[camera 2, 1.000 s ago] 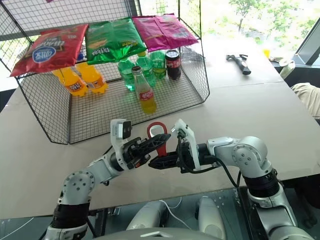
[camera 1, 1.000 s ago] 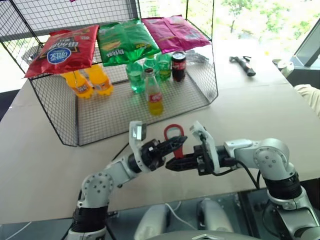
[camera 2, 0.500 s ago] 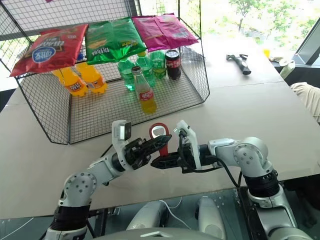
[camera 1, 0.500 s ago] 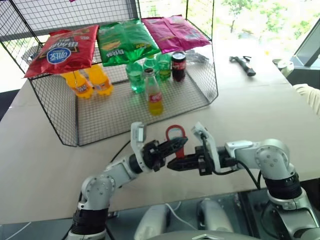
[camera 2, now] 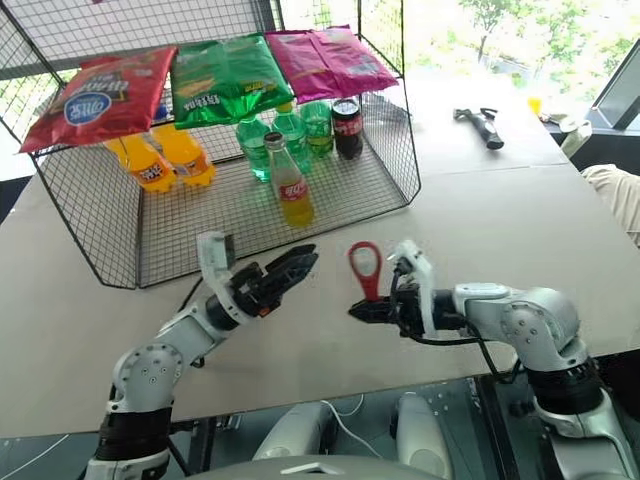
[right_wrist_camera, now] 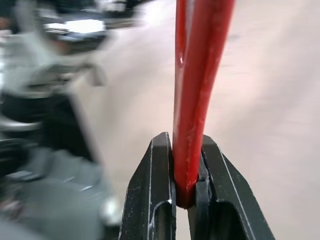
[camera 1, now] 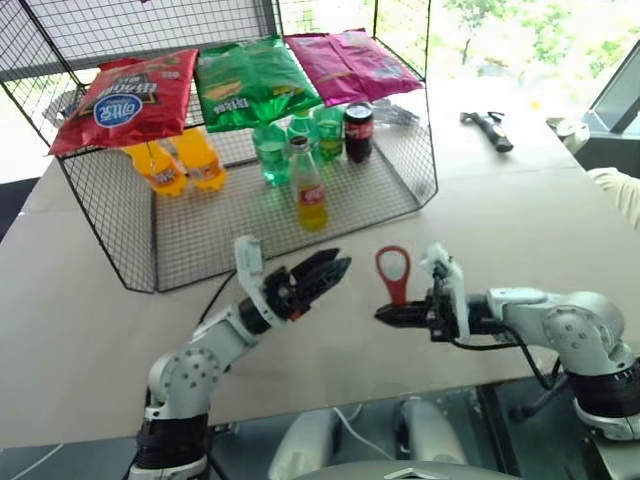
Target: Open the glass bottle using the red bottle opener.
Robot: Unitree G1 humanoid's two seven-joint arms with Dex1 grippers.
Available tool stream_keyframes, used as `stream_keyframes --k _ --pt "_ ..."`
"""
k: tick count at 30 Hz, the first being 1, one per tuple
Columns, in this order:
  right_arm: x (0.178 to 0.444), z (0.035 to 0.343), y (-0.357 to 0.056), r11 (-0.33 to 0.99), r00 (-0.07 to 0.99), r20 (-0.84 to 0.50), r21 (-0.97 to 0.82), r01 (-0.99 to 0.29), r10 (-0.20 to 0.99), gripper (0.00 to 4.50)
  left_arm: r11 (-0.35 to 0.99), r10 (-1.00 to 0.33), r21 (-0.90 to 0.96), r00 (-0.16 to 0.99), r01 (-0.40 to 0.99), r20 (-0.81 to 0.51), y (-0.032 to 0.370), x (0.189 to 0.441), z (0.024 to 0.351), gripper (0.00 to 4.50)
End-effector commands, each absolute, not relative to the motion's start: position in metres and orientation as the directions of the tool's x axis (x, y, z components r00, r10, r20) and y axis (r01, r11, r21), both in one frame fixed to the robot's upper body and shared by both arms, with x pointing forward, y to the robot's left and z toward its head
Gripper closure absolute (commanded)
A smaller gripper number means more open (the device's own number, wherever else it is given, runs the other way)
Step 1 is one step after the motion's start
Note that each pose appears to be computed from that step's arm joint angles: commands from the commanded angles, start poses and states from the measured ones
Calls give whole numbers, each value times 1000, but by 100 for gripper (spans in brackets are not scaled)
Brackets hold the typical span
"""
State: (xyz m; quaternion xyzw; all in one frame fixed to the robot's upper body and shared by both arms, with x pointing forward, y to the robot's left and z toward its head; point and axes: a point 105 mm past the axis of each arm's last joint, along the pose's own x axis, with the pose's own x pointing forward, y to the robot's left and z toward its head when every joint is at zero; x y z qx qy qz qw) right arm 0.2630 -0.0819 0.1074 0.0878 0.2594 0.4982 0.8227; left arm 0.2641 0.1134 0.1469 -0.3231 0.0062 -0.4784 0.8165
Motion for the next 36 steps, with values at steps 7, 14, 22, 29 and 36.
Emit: stream_keyframes --k 7,14,22,29,36 --pt "319 151 -118 794 793 -55 -7 -608 607 450 738 -656 -100 744 668 126 144 271 142 4" --pt "336 155 -116 872 886 22 -194 -450 463 450 896 -441 165 871 412 216 164 309 158 4" --pt "343 159 -118 901 933 70 -295 -319 353 450 928 -333 287 878 239 345 159 339 180 4" --pt "353 197 -121 823 928 229 -554 -123 293 450 953 -296 181 885 245 359 159 350 177 4" --pt "355 194 -113 800 921 239 -589 -115 308 450 962 -271 96 882 254 385 157 362 180 4"
